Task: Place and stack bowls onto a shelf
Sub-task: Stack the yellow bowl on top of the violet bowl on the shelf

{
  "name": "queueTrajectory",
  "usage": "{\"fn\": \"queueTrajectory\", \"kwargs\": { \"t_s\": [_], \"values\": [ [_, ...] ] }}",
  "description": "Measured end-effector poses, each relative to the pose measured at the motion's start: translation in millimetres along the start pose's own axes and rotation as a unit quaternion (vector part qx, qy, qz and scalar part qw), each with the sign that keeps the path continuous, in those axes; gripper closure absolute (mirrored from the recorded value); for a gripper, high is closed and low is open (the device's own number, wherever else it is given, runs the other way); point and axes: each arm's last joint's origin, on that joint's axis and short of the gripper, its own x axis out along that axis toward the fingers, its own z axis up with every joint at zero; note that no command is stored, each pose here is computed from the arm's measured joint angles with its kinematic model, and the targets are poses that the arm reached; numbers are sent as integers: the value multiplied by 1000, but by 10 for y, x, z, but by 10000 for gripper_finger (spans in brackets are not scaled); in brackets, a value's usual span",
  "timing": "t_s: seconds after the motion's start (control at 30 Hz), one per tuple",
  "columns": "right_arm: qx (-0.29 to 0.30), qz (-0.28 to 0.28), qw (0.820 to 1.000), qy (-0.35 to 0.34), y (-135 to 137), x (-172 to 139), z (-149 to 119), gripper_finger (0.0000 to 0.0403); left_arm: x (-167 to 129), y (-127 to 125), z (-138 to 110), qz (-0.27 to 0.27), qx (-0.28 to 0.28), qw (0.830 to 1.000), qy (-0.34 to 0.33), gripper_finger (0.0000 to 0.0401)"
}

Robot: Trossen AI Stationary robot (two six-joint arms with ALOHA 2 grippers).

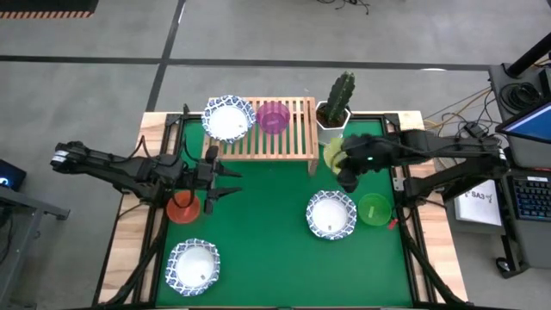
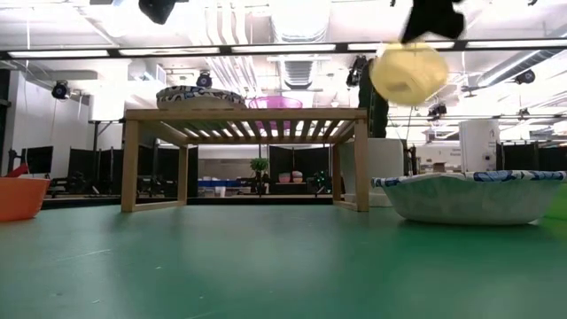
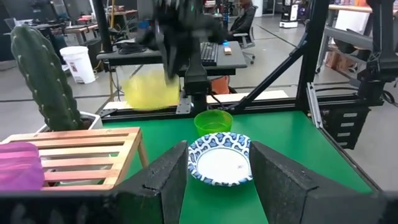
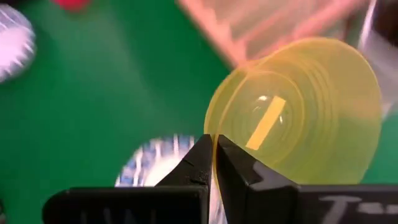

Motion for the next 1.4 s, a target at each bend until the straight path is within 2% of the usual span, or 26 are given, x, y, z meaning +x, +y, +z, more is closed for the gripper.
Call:
{"fn": "queueTrajectory", "kwargs": {
  "t_s": [0.1, 0.27, 0.43, 0.53, 0.7, 0.87, 1.17, 1.4],
  "values": [
    [-65, -8, 993, -100, 64, -112, 150, 394, 0, 0, 1, 0, 3, 1000, -1, 246],
    [-158, -17, 958, -240, 157, -68, 486, 394, -1, 2, 26, 2, 22, 1000, -13, 246],
    [-213, -58, 922, -317, 152, 202, 827, 394, -32, 12, 134, 3, 25, 999, -25, 246],
    [-231, -89, 910, -333, 91, 451, 995, 394, -92, 28, 259, 3, 31, 999, -23, 246],
    [-234, -115, 914, -312, -22, 867, 1115, 394, -177, 51, 436, 3, 37, 999, -22, 246],
    [-235, -127, 920, -287, -76, 1128, 1162, 394, -197, 55, 450, 3, 44, 999, -23, 246],
    [-238, -129, 923, -274, -39, 1331, 1261, 389, -183, 53, 404, 6, 46, 999, -17, 246],
    [-235, -133, 925, -268, -65, 1427, 1286, 347, -184, 59, 406, 16, 45, 999, -18, 246]
  ]
}}
